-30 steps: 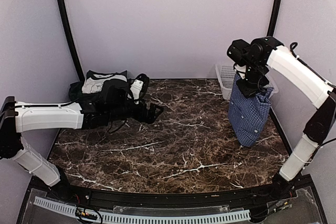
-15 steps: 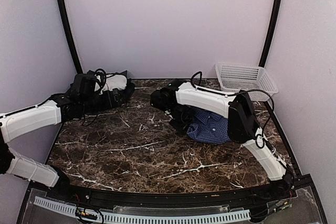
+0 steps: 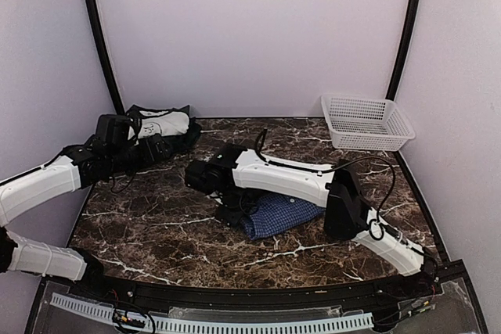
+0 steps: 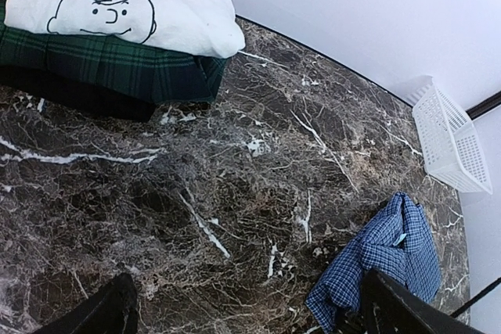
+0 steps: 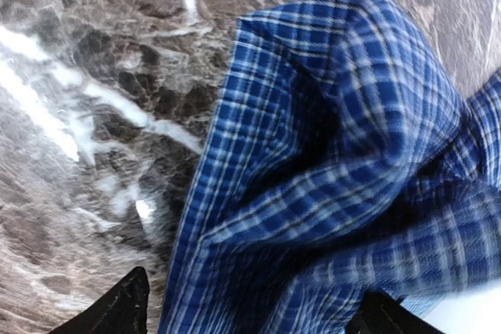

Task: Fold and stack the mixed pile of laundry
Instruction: Turn over the square-folded shirt at the center of the board, then smooth out the square-folded shirt at the center of the board.

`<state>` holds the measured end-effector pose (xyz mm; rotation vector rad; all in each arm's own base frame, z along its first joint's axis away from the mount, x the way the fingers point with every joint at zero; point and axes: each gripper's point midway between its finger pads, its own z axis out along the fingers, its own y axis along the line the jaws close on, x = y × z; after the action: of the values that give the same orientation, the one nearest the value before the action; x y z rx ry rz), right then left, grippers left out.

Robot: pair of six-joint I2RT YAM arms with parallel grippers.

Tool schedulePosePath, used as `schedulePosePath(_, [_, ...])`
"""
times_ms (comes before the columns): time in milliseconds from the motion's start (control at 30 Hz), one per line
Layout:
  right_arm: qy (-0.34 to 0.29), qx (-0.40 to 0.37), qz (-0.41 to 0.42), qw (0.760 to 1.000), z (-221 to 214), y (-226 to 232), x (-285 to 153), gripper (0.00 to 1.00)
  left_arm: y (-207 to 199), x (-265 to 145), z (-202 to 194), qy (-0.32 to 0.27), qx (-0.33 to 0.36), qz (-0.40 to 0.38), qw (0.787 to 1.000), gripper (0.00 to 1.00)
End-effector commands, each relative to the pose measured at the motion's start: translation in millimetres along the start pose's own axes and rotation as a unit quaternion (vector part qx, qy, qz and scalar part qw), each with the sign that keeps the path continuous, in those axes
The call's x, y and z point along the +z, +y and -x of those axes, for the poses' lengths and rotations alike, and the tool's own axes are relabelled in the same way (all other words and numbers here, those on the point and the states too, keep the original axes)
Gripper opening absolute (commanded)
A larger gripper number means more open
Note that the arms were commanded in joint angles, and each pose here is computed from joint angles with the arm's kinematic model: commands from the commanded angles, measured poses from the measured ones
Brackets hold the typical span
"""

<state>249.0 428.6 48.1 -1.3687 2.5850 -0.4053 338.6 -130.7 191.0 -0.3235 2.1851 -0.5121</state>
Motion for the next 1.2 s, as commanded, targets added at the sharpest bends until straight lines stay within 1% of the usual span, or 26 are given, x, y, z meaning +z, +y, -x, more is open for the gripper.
schedulePosePath(0, [-0.107,0.052,0.030,0.992,25,-20,-64,0.92,10,-1,-2,0.001,-0.039,0.003,0.999,0.99])
schedulePosePath(67, [-0.156,0.061,0.048,0.985,31,-27,-95,0.98,11,1,-1,0.002,-0.044,0.002,0.999,0.99])
schedulePosePath(133, [-0.210,0.070,0.066,0.973,34,-37,-130,0.99,8,5,-4,0.012,-0.045,-0.003,0.999,0.99])
schedulePosePath(200, [-0.248,0.088,0.102,0.959,30,-52,-148,0.99,-6,12,-10,0.036,-0.039,-0.039,0.998,0.99])
schedulePosePath(233, [-0.262,0.108,0.122,0.951,27,-64,-149,0.99,-18,18,-16,0.055,-0.033,-0.066,0.996,0.96])
schedulePosePath(300, [-0.282,0.149,0.170,0.933,14,-95,-149,0.98,-36,26,-25,0.076,-0.013,-0.096,0.992,0.92])
schedulePosePath(333, [-0.287,0.168,0.181,0.926,5,-110,-145,0.99,-49,27,-28,0.083,-0.002,-0.109,0.991,0.91])
schedulePosePath(367, [-0.299,0.181,0.199,0.916,-2,-121,-146,0.99,-55,33,-35,0.096,0.006,-0.120,0.988,0.87])
schedulePosePath(400, [-0.304,0.193,0.208,0.909,-11,-132,-142,0.99,-69,33,-37,0.103,0.014,-0.138,0.985,0.86])
schedulePosePath(433, [-0.307,0.211,0.213,0.903,-20,-146,-138,0.99,-73,41,-48,0.123,0.019,-0.140,0.982,0.83])
schedulePosePath(500, [-0.302,0.250,0.214,0.895,-38,-173,-121,0.98,-90,52,-65,0.150,0.038,-0.150,0.976,0.80])
schedulePosePath(600, [-0.268,0.312,0.196,0.890,-66,-205,-77,0.95,-114,69,-92,0.194,0.053,-0.170,0.965,0.78])
schedulePosePath(633, [-0.259,0.331,0.196,0.886,-75,-215,-62,0.94,-122,72,-92,0.191,0.053,-0.181,0.963,0.78])
schedulePosePath(667, [-0.256,0.343,0.201,0.881,-79,-218,-51,0.94,-129,78,-99,0.202,0.052,-0.189,0.960,0.79])
schedulePosePath(767, [-0.216,0.371,0.206,0.879,-98,-221,-10,0.92,-144,88,-110,0.221,0.050,-0.200,0.953,0.81])
schedulePosePath(833, [-0.191,0.383,0.209,0.879,-106,-219,12,0.90,-150,94,-120,0.237,0.042,-0.210,0.948,0.80])
schedulePosePath(900, [-0.171,0.389,0.216,0.879,-110,-213,29,0.89,-148,101,-133,0.257,0.035,-0.204,0.944,0.75])
schedulePosePath(967, [-0.157,0.391,0.220,0.880,-112,-207,42,0.89,-144,102,-141,0.267,0.029,-0.202,0.942,0.67])
schedulePosePath(1000, [-0.152,0.391,0.223,0.880,-113,-205,47,0.88,-144,102,-142,0.267,0.028,-0.203,0.942,0.57])
schedulePosePath(1033, [-0.149,0.391,0.228,0.879,-113,-202,51,0.86,-140,102,-146,0.271,0.027,-0.200,0.941,0.52])
schedulePosePath(1067, [-0.146,0.391,0.231,0.879,-114,-200,54,0.85,-140,103,-146,0.269,0.026,-0.203,0.941,0.41])
schedulePosePath(1100, [-0.145,0.391,0.234,0.878,-115,-199,56,0.84,-137,103,-149,0.273,0.024,-0.201,0.941,0.36])
schedulePosePath(1167, [-0.146,0.389,0.246,0.876,-114,-196,58,0.79,-136,103,-150,0.272,0.023,-0.203,0.940,0.17])
